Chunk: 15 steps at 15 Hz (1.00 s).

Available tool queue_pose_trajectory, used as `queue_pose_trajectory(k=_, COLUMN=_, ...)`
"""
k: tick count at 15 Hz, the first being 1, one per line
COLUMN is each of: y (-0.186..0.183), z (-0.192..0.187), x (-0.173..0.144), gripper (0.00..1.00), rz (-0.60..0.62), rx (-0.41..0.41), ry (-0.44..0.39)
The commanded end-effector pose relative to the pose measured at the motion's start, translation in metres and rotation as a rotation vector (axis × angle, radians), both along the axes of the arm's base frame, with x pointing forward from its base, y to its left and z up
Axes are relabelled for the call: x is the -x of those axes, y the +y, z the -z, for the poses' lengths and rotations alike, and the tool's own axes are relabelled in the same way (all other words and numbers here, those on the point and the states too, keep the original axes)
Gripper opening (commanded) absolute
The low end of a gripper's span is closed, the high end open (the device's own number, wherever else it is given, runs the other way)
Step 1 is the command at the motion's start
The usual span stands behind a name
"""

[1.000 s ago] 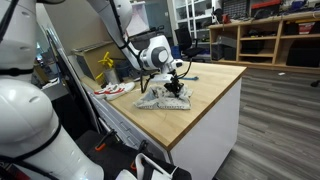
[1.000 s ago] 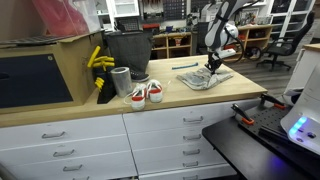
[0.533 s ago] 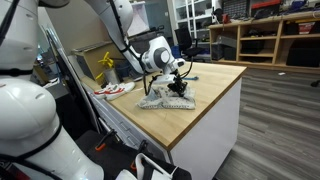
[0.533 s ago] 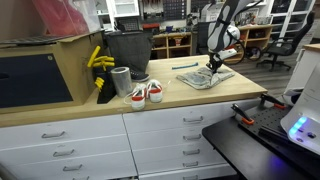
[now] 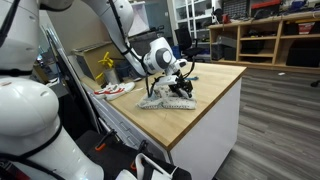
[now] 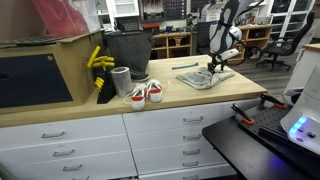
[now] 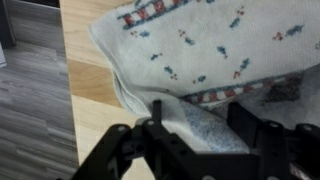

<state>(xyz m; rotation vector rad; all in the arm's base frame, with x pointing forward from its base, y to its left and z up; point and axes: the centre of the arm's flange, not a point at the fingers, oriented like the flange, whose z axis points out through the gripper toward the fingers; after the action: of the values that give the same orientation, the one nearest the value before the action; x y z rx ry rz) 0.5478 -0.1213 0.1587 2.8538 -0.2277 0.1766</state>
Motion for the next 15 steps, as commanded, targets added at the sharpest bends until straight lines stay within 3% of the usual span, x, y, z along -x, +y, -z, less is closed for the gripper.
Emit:
queue_pose_trajectory(k=1, y=0.005, z=0.012, x=0.008, gripper=0.99, rz=0.006, rx=0.023, ry=-0.015)
queue_pose_trajectory(k=8, y=0.012, z=-0.025, x=0.013, gripper=1.0, rz=0.065, rx=0.03, ry=-0.146)
queue_pose_trajectory(k=12, y=0.021, z=-0.059, x=0.017, gripper=1.0, rz=0.083, rx=0.047, ry=-0.161)
queue_pose_trajectory(k=15, y=0.033, z=-0.085, x=0.024, gripper=1.0, rz=0.08, rx=0.006, ry=-0.151)
